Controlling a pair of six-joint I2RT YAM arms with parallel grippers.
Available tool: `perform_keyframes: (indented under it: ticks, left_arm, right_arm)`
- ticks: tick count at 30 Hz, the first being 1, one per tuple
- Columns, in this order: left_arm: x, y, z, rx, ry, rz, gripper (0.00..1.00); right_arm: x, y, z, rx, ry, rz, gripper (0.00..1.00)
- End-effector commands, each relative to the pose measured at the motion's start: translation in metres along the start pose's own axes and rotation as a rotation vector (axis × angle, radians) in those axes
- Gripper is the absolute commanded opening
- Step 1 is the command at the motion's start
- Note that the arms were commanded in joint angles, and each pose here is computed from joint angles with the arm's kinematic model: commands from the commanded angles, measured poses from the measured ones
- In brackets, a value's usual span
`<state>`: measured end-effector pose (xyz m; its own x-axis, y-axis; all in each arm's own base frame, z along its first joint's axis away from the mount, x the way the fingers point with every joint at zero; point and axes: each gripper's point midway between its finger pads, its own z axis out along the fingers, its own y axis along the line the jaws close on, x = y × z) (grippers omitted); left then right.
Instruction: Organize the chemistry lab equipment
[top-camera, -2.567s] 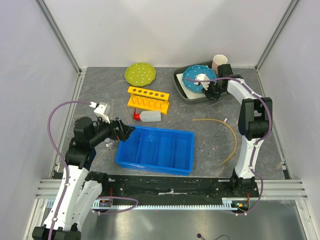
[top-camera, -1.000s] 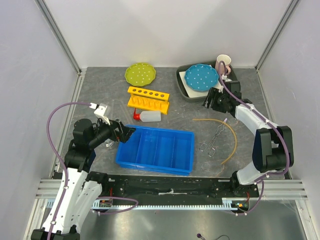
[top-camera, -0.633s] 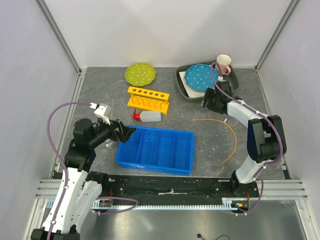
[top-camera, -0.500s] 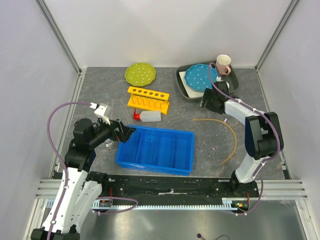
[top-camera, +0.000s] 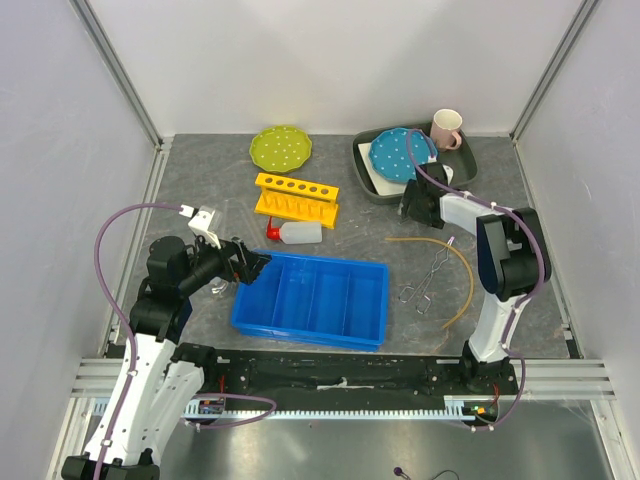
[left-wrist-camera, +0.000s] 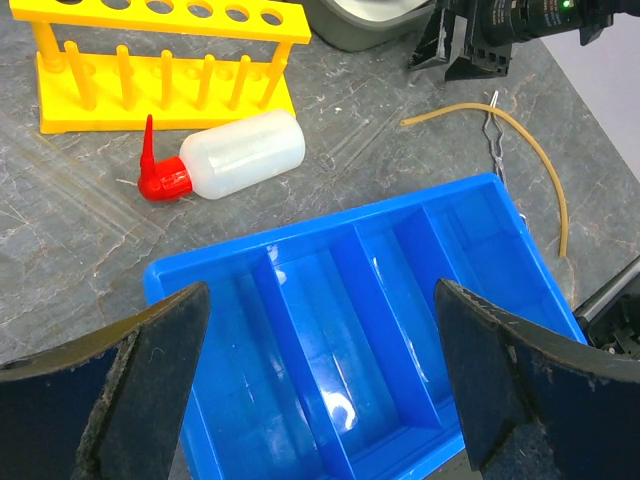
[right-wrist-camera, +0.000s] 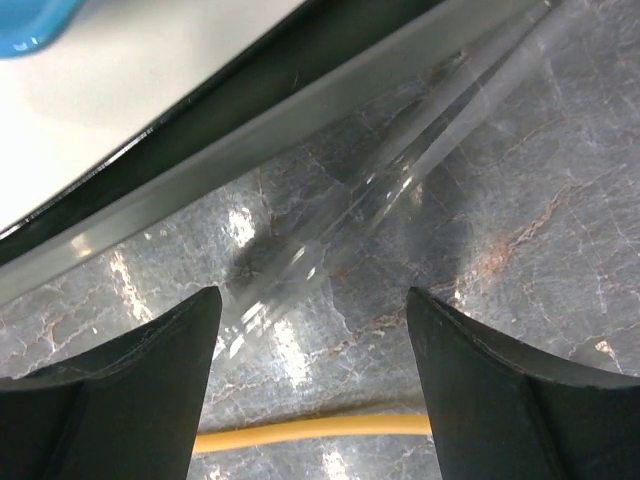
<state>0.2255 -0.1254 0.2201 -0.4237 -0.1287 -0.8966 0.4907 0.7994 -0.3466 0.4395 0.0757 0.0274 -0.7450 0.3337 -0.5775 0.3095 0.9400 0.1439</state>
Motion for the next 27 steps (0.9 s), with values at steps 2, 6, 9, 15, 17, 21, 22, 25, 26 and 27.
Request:
perform_keyframes:
  ticks: [2, 6, 9, 15, 17, 21, 22, 25, 26, 27]
  left_arm:
    - [-0.012, -0.001, 0.001, 0.009, -0.039, 0.064, 1.0]
    - [-0.012, -0.002, 0.001, 0.01, -0.04, 0.063, 1.0]
    - [-0.012, -0.002, 0.001, 0.013, -0.039, 0.063, 1.0]
    - [-0.013, -0.004, 0.0, 0.02, -0.046, 0.066, 1.0]
    - [-0.013, -0.004, -0.001, 0.02, -0.046, 0.066, 1.0]
    - [-0.013, -0.005, -0.001, 0.023, -0.047, 0.066, 1.0]
    - [-0.013, -0.005, -0.001, 0.023, -0.047, 0.066, 1.0]
    - [-0.013, -0.006, -0.001, 0.026, -0.047, 0.066, 1.0]
    - [-0.013, -0.006, -0.001, 0.024, -0.047, 0.066, 1.0]
    - [-0.013, -0.007, -0.001, 0.027, -0.048, 0.069, 1.0]
  right_arm:
    - [-0.012, -0.007, 0.004, 0.062, -0.043, -0.005, 0.82]
    - [-0.009, -0.019, 0.003, 0.104, -0.047, -0.02, 0.81]
    - [-0.007, -0.023, 0.0, 0.11, -0.049, -0.021, 0.8]
    - [-0.007, -0.035, -0.005, 0.111, -0.047, 0.002, 0.75]
    - [-0.007, -0.037, -0.006, 0.096, -0.045, 0.021, 0.7]
    - [-0.006, -0.045, -0.005, 0.068, -0.028, 0.061, 0.63]
    - [-0.004, -0.047, -0.004, 0.07, -0.023, 0.067, 0.62]
    - [-0.006, -0.051, -0.003, 0.063, -0.017, 0.085, 0.59]
    - [-0.006, -0.055, -0.001, 0.069, -0.015, 0.095, 0.57]
    - [-0.009, -0.055, -0.001, 0.065, -0.018, 0.103, 0.55]
